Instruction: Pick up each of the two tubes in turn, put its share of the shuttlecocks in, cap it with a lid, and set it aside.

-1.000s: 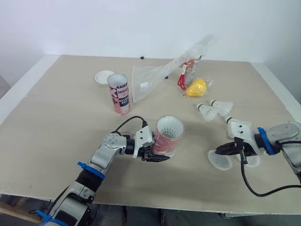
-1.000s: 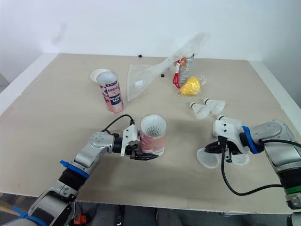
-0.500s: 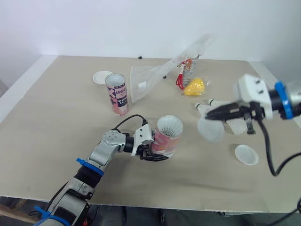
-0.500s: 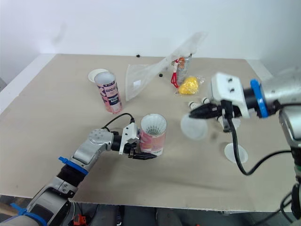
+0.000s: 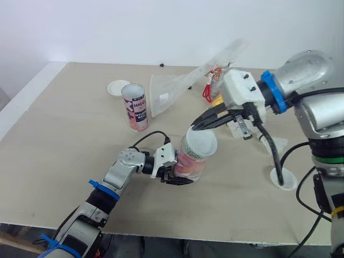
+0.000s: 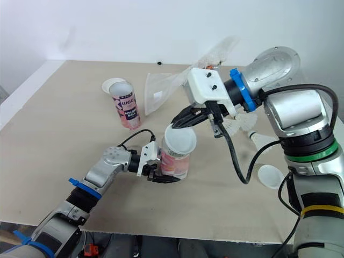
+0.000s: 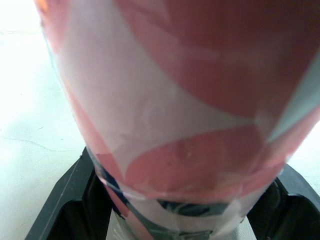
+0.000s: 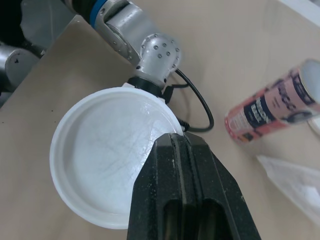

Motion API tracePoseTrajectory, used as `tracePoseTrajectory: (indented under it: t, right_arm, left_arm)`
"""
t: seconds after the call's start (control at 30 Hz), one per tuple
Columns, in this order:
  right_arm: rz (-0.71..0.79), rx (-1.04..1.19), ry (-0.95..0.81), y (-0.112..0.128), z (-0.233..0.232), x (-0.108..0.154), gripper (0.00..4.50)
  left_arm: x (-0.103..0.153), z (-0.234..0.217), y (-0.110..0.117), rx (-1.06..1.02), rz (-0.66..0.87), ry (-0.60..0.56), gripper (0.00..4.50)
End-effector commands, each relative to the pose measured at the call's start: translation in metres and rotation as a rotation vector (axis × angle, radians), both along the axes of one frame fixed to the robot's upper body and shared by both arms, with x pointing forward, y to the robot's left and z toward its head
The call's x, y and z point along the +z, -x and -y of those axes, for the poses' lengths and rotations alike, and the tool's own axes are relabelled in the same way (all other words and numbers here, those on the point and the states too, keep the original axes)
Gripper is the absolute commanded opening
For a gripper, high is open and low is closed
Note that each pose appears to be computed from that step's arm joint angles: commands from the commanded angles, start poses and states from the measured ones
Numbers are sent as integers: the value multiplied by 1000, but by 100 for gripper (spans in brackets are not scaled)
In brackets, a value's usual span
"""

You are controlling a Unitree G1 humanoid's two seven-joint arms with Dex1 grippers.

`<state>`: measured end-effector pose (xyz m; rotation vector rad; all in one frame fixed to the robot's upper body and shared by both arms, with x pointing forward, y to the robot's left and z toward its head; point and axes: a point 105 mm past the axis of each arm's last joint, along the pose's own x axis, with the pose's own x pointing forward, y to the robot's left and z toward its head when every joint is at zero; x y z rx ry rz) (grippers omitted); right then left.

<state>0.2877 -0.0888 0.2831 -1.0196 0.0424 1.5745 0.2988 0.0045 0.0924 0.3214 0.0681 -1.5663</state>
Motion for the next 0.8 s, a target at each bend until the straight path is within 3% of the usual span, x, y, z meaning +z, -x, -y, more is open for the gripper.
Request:
tracePoseTrajectory:
  t: [0.03,0.8]
  right_arm:
    - [61,45,41,-2,-2,4,3]
    - [44,100,88,1,-11,-10,3]
  left_arm:
    - [-18,-4,1,17,-33,-67,310]
    - [-19,-6,-2,40,-45,-69,310]
